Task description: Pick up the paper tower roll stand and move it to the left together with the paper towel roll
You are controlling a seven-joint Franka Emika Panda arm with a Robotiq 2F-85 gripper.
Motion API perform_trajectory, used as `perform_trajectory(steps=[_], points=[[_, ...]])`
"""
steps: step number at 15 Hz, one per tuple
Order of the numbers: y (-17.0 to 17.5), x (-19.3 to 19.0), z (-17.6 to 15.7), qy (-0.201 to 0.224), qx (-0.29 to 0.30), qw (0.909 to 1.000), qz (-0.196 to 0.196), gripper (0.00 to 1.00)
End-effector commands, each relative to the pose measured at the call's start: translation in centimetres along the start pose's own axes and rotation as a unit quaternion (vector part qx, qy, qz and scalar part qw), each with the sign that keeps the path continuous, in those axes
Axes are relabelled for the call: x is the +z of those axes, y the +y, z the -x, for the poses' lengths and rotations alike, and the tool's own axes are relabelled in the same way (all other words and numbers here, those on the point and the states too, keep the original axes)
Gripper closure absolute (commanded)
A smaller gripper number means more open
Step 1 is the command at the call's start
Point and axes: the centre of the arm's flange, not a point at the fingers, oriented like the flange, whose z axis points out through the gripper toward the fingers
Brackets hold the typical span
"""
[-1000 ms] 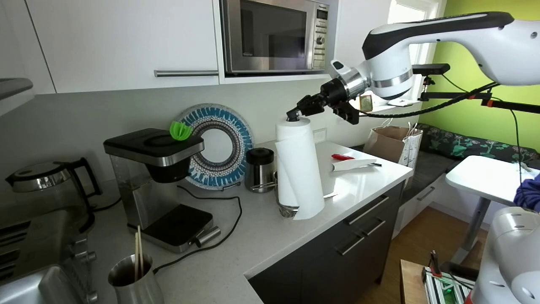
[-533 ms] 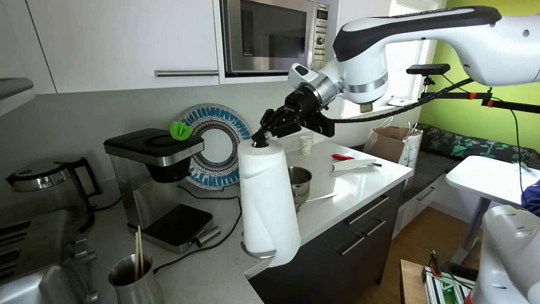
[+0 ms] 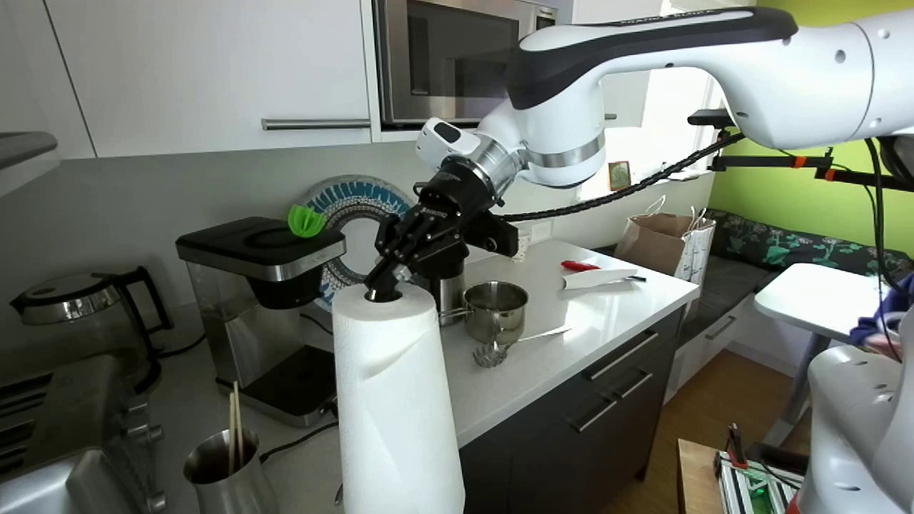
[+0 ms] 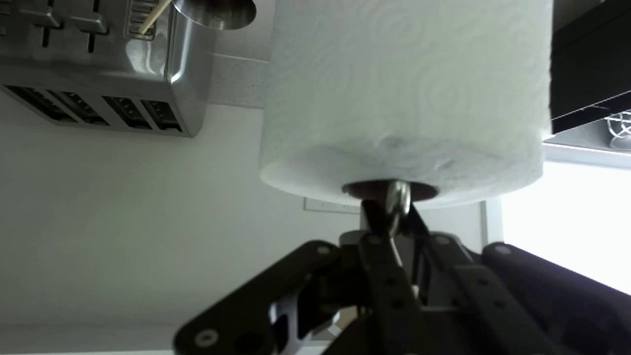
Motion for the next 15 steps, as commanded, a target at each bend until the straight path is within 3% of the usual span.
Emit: perform_trajectory(steps=[1,5,6,11,15], points=[[0.1,0.0,0.0,0.001,0.0,1.0,0.0,0.88],[0.3,-0.2,-0.1,0.001,-0.002,1.0,0.001,0.88],[0.7,0.5,0.4,0.004,0.003,1.0,-0.002,0.97],[2.8,6.4,0.3,-0.027,0.002,0.9995,-0.018,0.97],[3.3,11.5,-3.0,-0.036,-0.048,0.9981,0.005,0.97]])
